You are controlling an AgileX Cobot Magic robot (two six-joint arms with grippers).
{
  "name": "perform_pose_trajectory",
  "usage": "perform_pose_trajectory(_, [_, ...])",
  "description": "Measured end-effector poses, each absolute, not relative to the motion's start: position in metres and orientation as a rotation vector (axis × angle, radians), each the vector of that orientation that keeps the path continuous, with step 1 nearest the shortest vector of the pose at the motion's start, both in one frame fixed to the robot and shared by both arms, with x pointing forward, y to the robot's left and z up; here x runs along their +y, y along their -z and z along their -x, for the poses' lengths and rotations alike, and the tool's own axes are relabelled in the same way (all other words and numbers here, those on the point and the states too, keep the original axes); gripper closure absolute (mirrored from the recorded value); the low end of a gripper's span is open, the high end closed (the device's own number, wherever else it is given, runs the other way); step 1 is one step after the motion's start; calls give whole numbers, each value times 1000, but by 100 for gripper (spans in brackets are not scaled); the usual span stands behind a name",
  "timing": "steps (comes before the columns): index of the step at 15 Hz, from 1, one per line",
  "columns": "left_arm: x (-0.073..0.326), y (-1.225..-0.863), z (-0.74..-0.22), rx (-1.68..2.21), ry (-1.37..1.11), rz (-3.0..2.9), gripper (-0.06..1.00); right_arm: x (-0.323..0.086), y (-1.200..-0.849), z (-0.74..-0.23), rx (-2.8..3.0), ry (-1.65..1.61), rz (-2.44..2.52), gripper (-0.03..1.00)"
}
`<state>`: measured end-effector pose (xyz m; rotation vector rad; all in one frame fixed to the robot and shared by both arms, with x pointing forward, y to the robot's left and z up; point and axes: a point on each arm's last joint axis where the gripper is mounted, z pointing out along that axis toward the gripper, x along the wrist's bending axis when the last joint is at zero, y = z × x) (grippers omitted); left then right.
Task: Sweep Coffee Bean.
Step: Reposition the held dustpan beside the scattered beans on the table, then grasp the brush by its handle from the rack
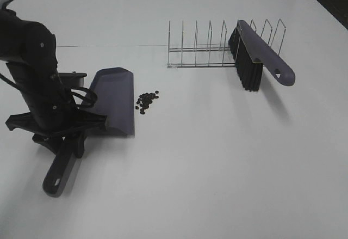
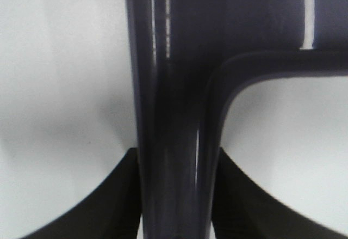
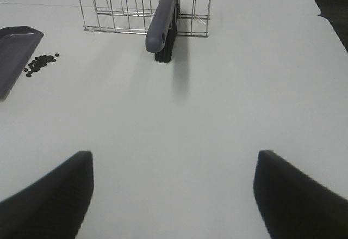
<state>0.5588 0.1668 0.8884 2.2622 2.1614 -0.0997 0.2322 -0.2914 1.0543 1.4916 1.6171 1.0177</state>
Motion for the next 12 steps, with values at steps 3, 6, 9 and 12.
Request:
perform_pose_trajectory(3, [168, -904, -559, 2125, 55, -2253, 60, -291, -1055, -233, 1620, -1015, -1495, 25])
perform_pose_trajectory(6, [168, -904, -559, 2124, 54, -2254, 60, -291, -1067, -256, 1651, -997, -1514, 25])
perform_pose_trajectory(9, [168, -904, -559, 2123, 51, -2256, 60, -287, -1097, -297, 1741, -970, -1490, 25])
perform_pose_trajectory(12, [168, -904, -559, 2122, 50, -2258, 60, -280, -1124, -337, 1898, -925, -1420, 25])
